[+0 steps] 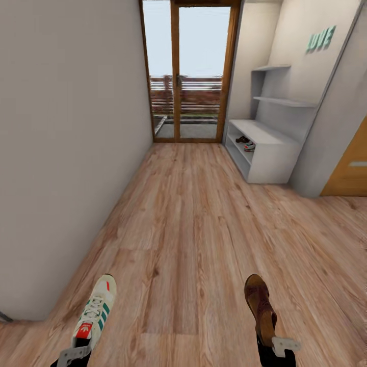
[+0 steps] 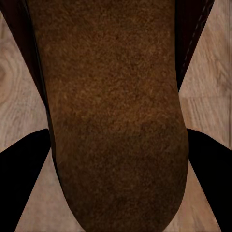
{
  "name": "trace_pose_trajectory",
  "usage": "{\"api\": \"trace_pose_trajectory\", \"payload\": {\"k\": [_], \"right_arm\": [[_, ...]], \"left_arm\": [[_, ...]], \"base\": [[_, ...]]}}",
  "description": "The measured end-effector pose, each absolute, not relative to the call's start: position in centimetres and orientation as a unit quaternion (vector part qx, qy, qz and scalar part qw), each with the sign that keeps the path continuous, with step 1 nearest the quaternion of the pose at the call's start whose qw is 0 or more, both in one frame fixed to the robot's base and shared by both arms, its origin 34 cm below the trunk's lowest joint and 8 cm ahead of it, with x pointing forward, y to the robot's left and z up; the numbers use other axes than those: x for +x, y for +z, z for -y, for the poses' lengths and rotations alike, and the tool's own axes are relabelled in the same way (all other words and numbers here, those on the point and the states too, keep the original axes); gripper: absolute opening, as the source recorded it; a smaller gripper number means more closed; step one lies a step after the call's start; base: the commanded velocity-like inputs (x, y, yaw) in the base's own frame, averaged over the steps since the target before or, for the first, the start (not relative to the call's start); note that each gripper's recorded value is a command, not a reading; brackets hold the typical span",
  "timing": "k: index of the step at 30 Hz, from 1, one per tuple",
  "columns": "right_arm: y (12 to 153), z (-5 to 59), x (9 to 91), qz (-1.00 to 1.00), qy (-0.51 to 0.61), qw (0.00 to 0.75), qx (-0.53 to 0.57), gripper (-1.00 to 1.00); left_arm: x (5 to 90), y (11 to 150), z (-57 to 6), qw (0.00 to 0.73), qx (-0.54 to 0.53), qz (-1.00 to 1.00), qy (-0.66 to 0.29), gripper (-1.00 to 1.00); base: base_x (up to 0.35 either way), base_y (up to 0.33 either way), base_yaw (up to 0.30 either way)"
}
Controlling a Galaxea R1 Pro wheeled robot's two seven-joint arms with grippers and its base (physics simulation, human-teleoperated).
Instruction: Pick up the two gym shoes and the two sandals from the corridor floor and place them onto the hallstand (shoe rack) in the corridor, making sure they are on the rack and not on the floor. Arrange them so the two gym shoes are next to each other and the two sandals are next to each other.
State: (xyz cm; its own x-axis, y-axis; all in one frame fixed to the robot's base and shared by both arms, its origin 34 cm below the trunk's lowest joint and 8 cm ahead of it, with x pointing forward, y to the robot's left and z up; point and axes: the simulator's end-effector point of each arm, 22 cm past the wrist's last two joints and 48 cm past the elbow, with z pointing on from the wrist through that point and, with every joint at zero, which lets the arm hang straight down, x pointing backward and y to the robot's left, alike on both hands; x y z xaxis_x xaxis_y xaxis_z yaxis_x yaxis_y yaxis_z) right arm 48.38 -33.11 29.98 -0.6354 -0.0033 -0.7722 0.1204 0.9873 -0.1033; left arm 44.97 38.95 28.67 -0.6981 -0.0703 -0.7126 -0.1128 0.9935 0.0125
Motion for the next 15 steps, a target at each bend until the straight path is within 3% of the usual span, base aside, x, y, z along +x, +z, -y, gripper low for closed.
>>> {"api": "trace_pose_trajectory", "payload": {"k": [5, 15], "right_arm": [[29.99, 33.12, 48.39, -0.901, -0.073, 0.426, 0.033, -1.00], [29.99, 33.12, 48.41, -0.901, -0.072, 0.426, 0.030, -1.00]], "left_arm": [[44.97, 28.67, -38.95, 0.385, -0.050, -0.921, 0.028, -1.00], [44.96, 28.67, -38.94, 0.385, -0.049, -0.921, 0.028, -1.00]], "base": [[0.334, 0.000, -0.237], [0.334, 0.000, -0.030]]}}
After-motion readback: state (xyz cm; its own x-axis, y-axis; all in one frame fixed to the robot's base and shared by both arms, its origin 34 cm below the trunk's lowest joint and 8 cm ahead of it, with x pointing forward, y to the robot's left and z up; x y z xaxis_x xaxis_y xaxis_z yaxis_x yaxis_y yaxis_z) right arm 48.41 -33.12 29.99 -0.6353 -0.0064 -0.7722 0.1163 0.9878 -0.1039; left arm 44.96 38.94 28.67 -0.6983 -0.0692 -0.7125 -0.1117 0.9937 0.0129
